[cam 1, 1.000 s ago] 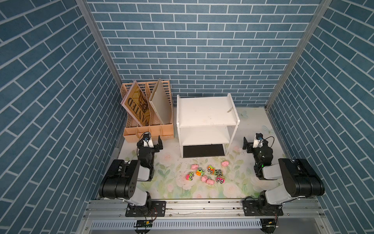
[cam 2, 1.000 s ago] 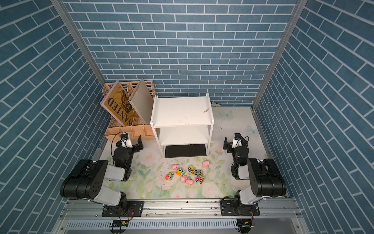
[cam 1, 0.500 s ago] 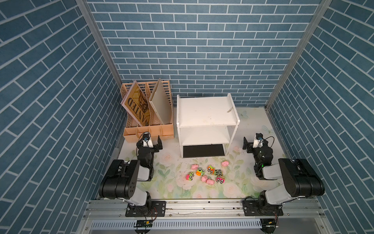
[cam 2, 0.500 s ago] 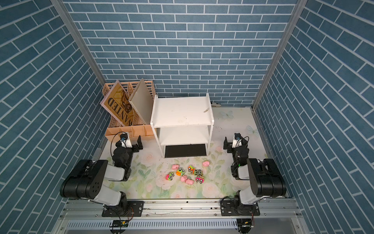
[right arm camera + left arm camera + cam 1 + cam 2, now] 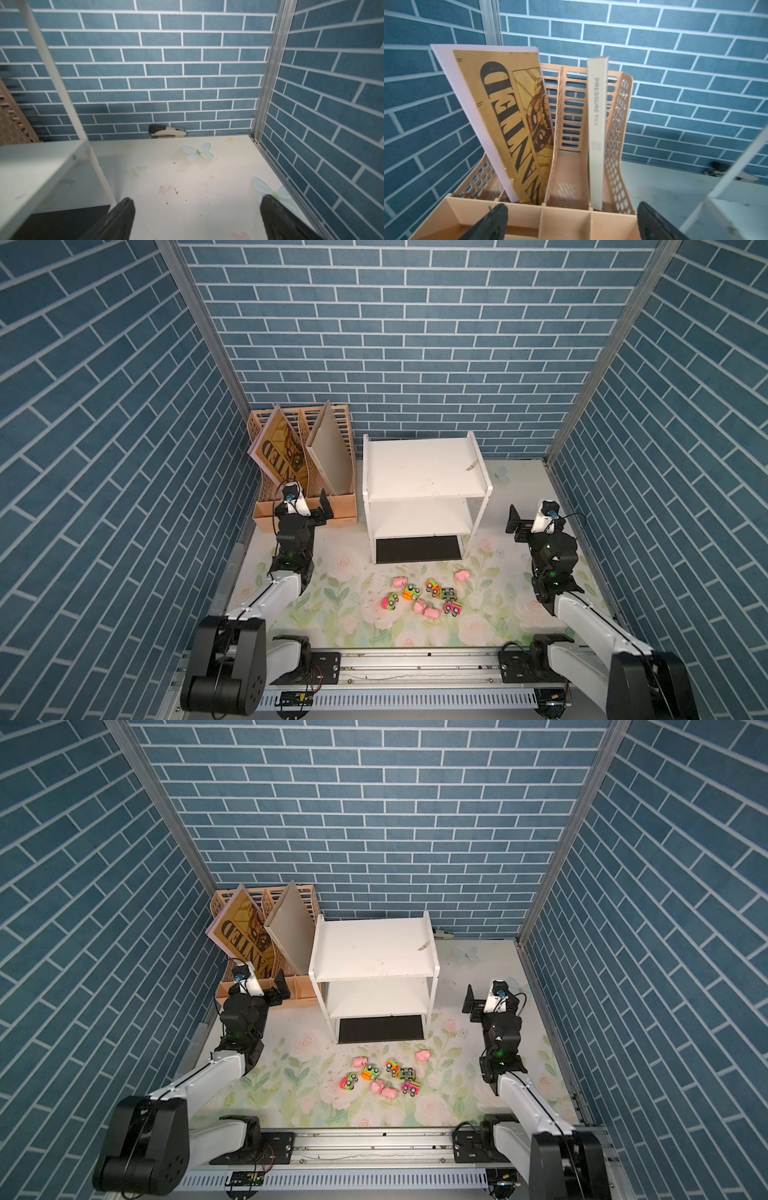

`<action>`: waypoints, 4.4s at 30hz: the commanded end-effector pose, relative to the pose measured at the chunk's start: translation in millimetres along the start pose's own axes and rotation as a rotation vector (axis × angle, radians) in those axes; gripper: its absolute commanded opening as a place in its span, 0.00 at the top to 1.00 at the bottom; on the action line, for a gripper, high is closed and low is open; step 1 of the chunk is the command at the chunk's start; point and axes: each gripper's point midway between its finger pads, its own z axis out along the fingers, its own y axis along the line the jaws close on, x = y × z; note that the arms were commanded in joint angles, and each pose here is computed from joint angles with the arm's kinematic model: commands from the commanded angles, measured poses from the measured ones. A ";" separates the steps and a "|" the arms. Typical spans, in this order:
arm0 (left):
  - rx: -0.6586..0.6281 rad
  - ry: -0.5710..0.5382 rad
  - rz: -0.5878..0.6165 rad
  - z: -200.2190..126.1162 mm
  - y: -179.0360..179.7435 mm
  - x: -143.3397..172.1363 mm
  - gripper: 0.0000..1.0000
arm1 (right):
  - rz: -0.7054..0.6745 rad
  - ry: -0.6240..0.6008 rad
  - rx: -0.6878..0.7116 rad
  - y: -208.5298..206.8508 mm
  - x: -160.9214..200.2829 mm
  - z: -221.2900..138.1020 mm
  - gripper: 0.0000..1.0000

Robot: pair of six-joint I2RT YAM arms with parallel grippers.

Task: Organize plastic toys on shelves
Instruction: Adjust the plastic toy at the center of the board.

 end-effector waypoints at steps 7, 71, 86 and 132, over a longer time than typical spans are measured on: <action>0.127 0.326 -0.107 -87.1 -59.0 58.9 0.00 | 0.204 0.391 -0.159 59.0 46.3 -60.6 0.19; 0.365 0.968 0.054 -237.2 -152.8 243.5 0.52 | -0.028 0.889 -0.531 286.7 149.3 -179.9 0.44; 0.409 1.004 0.118 -238.8 -173.4 253.3 0.42 | -0.019 0.887 -0.532 284.4 146.8 -183.2 0.44; 0.315 0.900 0.006 -197.6 -130.3 237.2 0.23 | -0.163 0.922 -0.668 308.2 153.4 -192.6 0.42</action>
